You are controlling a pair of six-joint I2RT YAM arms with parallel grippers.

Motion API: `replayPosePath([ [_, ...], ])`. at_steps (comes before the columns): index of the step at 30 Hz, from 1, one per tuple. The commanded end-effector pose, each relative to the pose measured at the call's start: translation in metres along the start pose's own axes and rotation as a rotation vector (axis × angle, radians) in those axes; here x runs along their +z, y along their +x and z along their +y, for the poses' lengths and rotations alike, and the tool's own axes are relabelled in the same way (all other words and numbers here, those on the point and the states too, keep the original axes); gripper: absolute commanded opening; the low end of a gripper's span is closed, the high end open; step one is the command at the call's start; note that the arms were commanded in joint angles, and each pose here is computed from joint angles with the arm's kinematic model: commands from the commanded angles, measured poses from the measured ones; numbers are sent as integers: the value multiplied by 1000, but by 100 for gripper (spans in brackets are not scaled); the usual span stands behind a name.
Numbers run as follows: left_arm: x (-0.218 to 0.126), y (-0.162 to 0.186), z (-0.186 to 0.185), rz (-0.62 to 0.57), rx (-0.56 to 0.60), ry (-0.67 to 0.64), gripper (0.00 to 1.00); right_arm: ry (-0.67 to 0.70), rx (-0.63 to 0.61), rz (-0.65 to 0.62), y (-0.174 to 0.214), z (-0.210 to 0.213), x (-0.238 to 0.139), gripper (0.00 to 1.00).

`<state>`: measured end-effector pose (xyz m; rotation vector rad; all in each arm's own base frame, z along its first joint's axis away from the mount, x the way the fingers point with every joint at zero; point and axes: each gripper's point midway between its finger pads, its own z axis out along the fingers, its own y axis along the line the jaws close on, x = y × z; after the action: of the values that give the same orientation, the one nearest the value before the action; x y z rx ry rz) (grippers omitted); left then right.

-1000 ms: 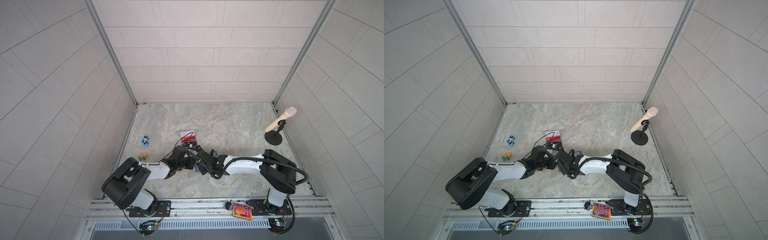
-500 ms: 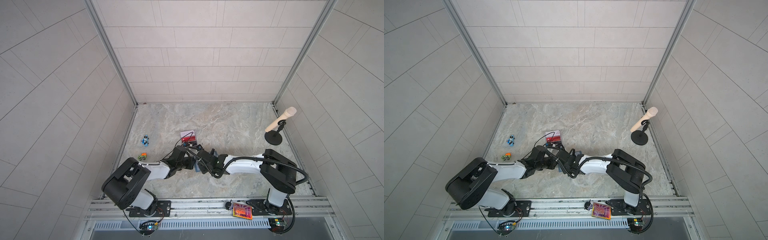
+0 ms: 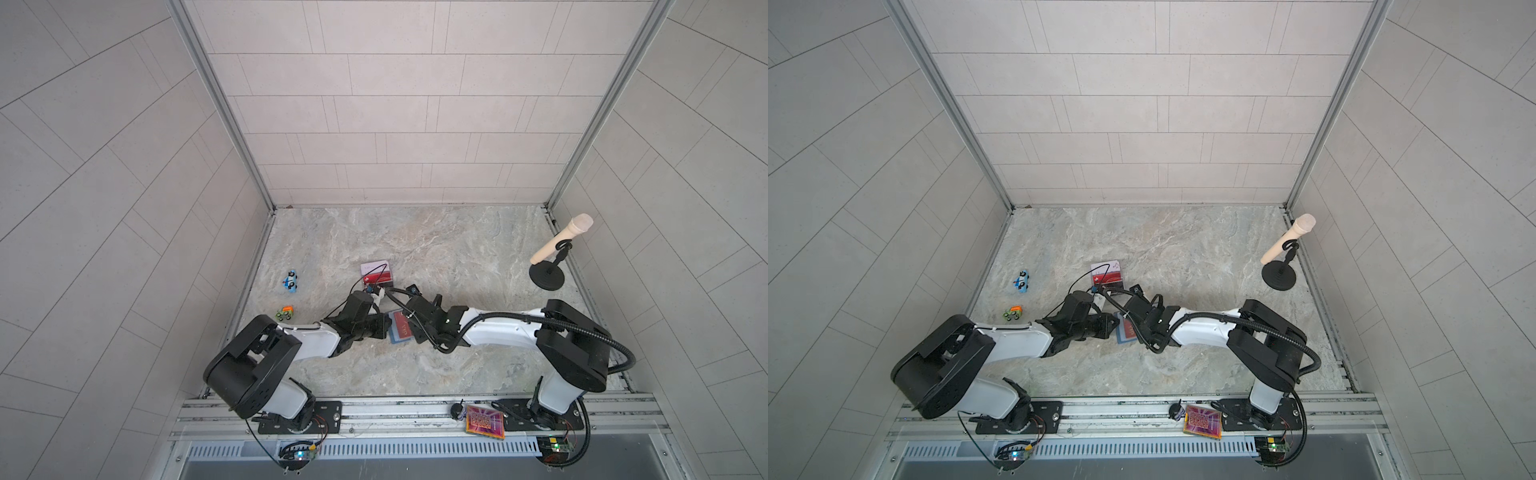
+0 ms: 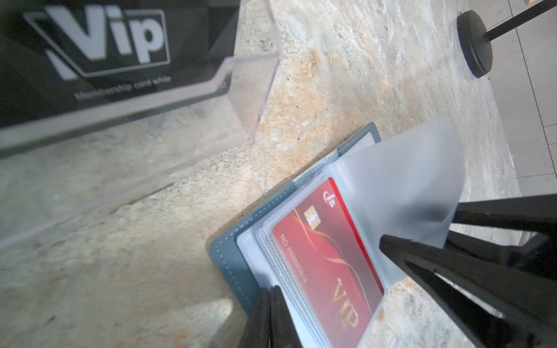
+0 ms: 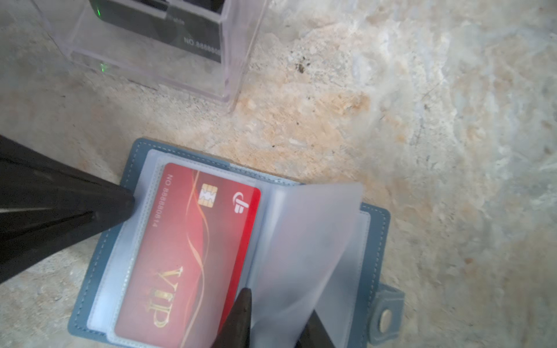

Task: Take the credit cards out of the card holder

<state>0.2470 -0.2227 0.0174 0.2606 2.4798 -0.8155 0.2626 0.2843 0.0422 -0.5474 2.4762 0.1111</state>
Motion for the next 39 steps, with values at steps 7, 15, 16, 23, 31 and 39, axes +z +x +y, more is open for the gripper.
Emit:
replayPosePath([
  [7, 3, 21, 11, 87, -2, -43, 8, 63, 60, 7, 5, -27, -5, 32],
  [15, 3, 21, 11, 87, 1, -45, 8, 132, 68, 3, 6, -42, -10, 36],
  [16, 3, 21, 11, 89, 1, -44, 8, 144, 69, 1, 6, -44, -11, 36],
  [23, 4, 21, 10, 90, 0, -38, 8, 206, 66, -2, 6, -57, -18, 38],
  [31, 4, 21, 10, 94, 5, -41, 8, 93, 34, 1, -8, -37, -32, 40],
  [39, 6, 20, 10, 97, 4, -40, 8, -13, 45, 14, -23, -16, -40, 45],
])
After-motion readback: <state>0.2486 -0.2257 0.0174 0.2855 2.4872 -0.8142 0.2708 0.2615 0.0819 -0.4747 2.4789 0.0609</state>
